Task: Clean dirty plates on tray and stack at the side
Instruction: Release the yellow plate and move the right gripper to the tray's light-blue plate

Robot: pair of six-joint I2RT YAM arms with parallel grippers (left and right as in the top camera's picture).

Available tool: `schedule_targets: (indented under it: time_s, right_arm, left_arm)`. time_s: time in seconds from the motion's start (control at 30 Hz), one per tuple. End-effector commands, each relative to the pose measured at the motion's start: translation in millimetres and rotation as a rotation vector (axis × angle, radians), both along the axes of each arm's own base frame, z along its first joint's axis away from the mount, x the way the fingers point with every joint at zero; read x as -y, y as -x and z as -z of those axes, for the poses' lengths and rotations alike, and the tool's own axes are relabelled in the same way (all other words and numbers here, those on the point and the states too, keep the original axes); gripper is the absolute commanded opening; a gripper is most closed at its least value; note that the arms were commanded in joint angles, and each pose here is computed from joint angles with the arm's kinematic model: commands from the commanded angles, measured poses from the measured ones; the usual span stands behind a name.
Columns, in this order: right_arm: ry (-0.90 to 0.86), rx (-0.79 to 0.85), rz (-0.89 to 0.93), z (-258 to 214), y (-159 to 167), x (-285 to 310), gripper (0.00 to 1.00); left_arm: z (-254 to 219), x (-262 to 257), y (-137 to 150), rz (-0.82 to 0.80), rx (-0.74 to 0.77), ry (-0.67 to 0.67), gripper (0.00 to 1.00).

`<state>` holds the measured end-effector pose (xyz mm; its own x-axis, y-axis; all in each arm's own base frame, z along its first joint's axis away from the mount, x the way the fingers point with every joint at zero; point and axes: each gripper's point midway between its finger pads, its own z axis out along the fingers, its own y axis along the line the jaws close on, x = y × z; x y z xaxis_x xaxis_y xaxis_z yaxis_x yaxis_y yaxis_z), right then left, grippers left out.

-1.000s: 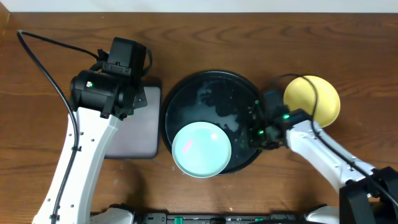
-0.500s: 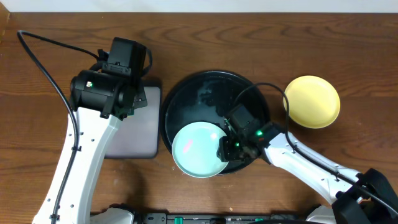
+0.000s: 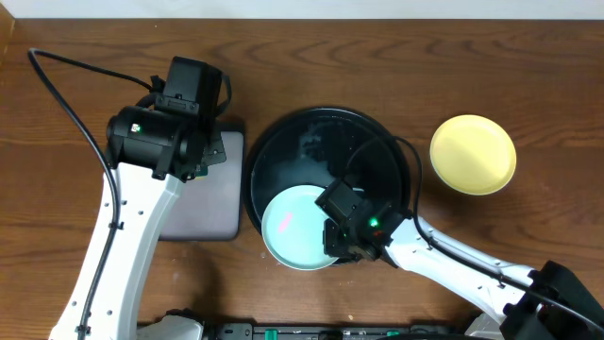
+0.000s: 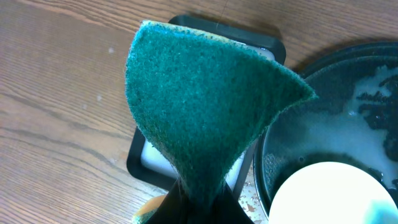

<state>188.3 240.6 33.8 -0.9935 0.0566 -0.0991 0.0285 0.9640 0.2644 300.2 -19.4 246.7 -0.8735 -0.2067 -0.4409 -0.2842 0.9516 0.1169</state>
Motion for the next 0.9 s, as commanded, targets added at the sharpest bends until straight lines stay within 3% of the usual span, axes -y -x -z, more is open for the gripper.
schedule_targets:
  time_s: [0.0,0.23,0.53,0.57,0.67,0.73,0.87]
  right_arm:
    - [0.011,0.055,0.07,-5,-14,6,0.19]
    - [-0.053,0.132,0.063,-37,-37,8,0.22]
    - [-0.111,0.078,0.037,-41,-26,0,0.68]
    - [-0.109,0.077,0.037,-41,-26,0,0.64]
    - [-0.092,0.057,0.046,-38,-22,4,0.3]
    - [-0.081,0.025,0.091,-36,-17,7,0.25]
    - [-0.064,-0.018,0.137,-33,-7,9,0.24]
  left_arm:
    - [1,-2,0,0.006,-0.005,-0.012,0.08]
    - [1,-2,0,0.006,-0.005,-0.012,0.08]
    - [1,-2,0,0.006,-0.005,-0.012,0.08]
    - [1,-2,0,0.006,-0.005,-0.012,0.08]
    - [1,-2,0,0.006,-0.005,-0.012,0.08]
    - [1,-2,0,0.006,-0.005,-0.012,0.07]
    - [1,-2,0,0.006,-0.005,-0.012,0.08]
